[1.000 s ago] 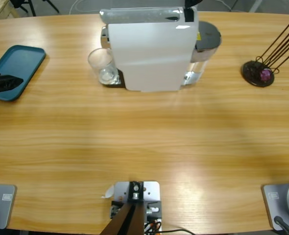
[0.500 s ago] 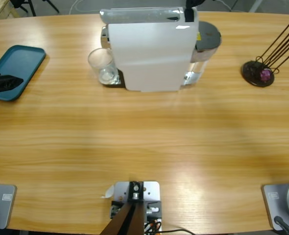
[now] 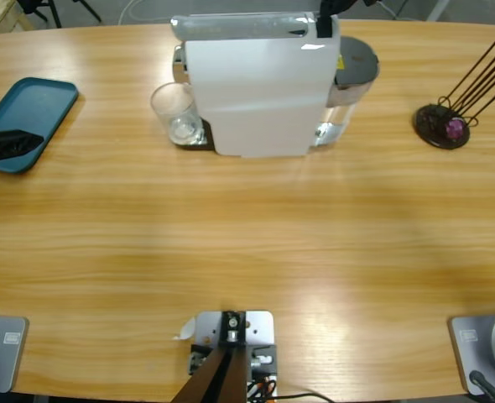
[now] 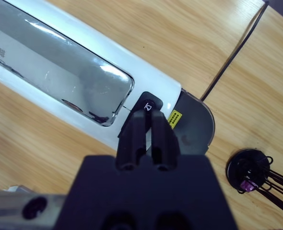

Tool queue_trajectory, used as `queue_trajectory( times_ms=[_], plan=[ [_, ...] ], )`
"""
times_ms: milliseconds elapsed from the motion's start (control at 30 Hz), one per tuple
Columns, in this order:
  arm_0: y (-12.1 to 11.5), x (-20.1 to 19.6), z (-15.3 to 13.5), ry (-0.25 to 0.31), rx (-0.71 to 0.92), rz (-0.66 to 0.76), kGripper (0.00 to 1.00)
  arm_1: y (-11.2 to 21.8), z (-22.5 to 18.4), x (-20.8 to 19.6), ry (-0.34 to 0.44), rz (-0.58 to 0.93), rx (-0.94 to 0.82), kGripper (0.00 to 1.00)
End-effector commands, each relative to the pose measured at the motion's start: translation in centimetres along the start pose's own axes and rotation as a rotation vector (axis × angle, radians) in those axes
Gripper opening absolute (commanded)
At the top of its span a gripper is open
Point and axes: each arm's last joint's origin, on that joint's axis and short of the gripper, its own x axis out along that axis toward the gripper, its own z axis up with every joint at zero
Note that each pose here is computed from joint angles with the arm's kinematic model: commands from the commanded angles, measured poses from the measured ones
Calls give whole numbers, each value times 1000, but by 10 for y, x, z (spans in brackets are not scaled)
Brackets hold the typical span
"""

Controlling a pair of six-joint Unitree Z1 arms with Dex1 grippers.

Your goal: Pour coffee

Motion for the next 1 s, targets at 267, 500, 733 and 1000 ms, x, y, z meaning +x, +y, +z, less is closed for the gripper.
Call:
queue_trajectory(
  times_ms=[267, 500, 733, 1000],
  plan=[
    [0, 11, -8, 55, -8, 0, 977, 14, -27, 67, 189, 27, -7, 0],
    [0, 13, -7, 60, -9, -1, 977, 17, -34, 70, 174, 49, 5, 0],
    [0, 14, -6, 64, -7, -1, 983, 12, 11, -67, -181, 42, -100, 0],
    [0, 12, -7, 54, -6, -11, 1000, -2, -38, -141, -183, -59, -125, 734]
  ],
)
